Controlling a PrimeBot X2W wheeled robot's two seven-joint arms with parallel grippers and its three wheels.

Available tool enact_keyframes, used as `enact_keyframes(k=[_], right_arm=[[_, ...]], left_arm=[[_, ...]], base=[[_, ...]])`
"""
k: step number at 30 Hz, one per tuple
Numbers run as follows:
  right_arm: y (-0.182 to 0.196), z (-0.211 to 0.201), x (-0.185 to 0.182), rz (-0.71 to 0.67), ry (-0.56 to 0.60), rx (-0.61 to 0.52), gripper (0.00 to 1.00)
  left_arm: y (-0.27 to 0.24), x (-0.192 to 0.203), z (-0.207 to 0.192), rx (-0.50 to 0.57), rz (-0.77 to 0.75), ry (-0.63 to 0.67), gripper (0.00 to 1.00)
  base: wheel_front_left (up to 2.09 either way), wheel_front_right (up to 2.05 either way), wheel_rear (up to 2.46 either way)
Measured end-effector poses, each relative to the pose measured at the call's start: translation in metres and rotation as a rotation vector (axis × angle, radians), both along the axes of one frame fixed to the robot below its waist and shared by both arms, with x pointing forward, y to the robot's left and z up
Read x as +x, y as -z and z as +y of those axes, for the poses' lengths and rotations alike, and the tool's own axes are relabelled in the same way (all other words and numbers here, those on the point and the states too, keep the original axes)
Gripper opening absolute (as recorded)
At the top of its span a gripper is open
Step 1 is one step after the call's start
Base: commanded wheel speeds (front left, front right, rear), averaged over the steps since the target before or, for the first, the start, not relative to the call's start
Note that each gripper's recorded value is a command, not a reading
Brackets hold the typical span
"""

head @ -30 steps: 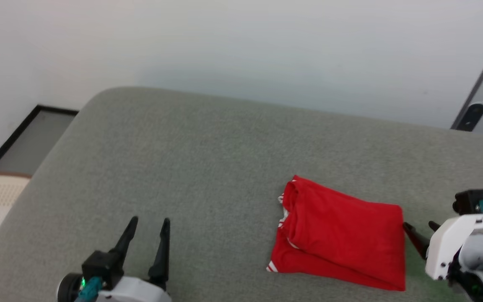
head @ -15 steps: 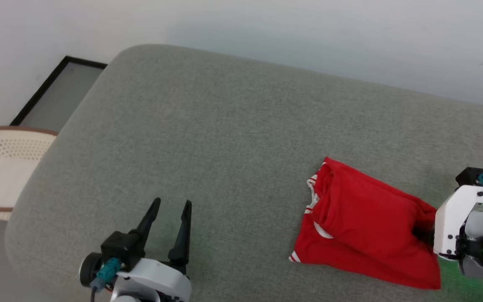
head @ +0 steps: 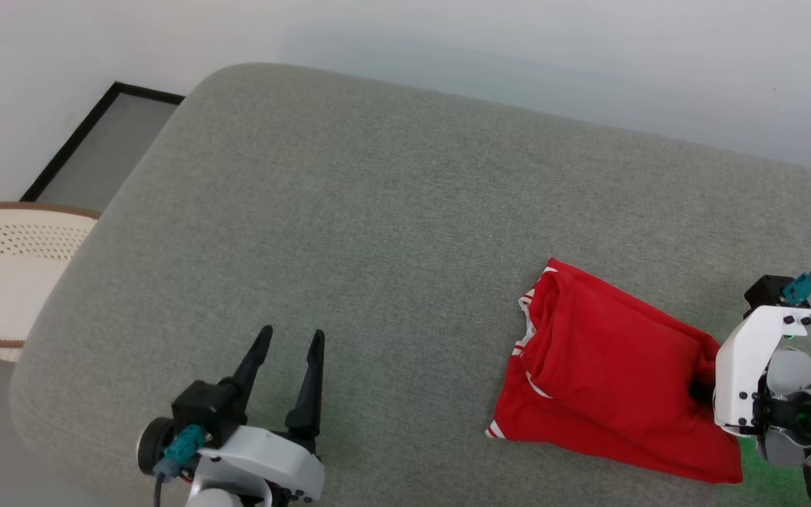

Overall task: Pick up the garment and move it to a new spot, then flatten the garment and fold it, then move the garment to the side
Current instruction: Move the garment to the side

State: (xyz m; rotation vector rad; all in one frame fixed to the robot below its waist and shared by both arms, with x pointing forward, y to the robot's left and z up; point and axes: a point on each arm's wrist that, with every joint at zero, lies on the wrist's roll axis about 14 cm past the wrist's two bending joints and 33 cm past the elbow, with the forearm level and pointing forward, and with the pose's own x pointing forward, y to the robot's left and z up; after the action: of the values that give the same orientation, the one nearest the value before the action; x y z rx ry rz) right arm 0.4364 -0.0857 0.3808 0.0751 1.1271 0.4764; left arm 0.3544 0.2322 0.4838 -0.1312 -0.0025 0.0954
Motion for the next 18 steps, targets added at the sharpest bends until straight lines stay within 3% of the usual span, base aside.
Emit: enact_keyframes(k=[11,18], right_arm=[[-0.012,-0.017,0.009,-0.096,0.082,0.007,0.00],[-0.026,-0.063,0.019,-0.161,0.168,-0.051,0.00]], left_arm=[[-0.007,0.003,-0.004,0.009,-0.022,0.024,1.00],[-0.013,0.009,-0.014,0.027,-0.039,0.071,1.00]], base=[[0.00,0.00,0.00],[0.00,0.00,0.00]])
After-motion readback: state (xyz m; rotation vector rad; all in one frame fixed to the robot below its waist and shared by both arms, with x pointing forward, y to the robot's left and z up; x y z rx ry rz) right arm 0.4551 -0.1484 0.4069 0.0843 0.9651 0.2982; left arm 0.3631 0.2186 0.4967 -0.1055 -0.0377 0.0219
